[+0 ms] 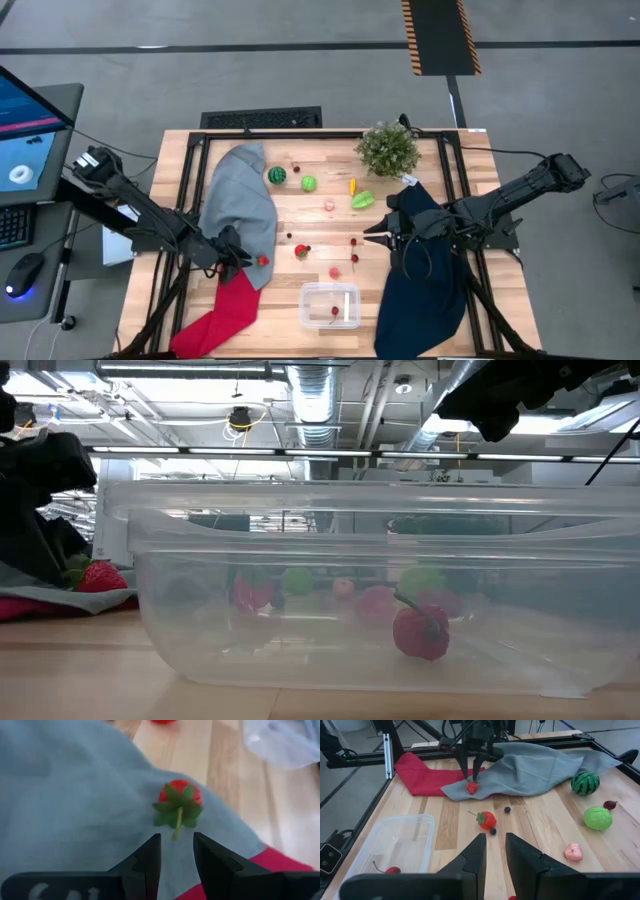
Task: Pick and placing Produce into tupperware
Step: Put the strawberry into the transparent bin
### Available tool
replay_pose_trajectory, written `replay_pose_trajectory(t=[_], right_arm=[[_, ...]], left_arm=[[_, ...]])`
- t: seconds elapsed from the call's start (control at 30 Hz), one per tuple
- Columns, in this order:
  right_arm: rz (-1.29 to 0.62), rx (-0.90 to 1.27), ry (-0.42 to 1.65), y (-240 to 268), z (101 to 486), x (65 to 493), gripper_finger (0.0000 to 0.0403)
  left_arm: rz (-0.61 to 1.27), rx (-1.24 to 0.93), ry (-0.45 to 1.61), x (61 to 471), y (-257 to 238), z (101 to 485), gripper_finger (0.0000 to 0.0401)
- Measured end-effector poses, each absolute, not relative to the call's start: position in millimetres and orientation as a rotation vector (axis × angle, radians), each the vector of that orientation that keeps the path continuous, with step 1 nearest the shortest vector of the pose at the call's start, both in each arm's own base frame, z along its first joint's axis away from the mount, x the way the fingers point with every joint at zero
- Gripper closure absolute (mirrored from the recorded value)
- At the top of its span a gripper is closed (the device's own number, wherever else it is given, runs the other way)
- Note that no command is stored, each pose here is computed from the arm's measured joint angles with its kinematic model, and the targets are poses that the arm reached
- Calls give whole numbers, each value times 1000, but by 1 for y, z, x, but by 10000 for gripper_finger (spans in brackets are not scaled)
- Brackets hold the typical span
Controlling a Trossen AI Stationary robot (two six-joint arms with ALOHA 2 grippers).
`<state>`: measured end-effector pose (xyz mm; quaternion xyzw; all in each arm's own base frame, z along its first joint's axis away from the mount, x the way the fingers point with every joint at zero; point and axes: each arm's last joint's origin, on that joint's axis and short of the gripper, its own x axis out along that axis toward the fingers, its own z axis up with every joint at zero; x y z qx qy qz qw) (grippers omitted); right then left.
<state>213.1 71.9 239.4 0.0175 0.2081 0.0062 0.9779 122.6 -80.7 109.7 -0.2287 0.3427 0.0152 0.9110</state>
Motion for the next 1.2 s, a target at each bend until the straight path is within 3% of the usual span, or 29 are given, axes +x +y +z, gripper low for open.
replay_pose_trajectory(t=[0.63,0.87,1.2], right_arm=[[10,35,420,72,239,213,308],[9,35,419,72,239,213,308],[11,37,408,72,240,214,308]], left_arm=[[29,-455,656,132,-87,105,302],[24,-402,648,133,-87,105,389],[-85,-363,484,145,-96,126,399]])
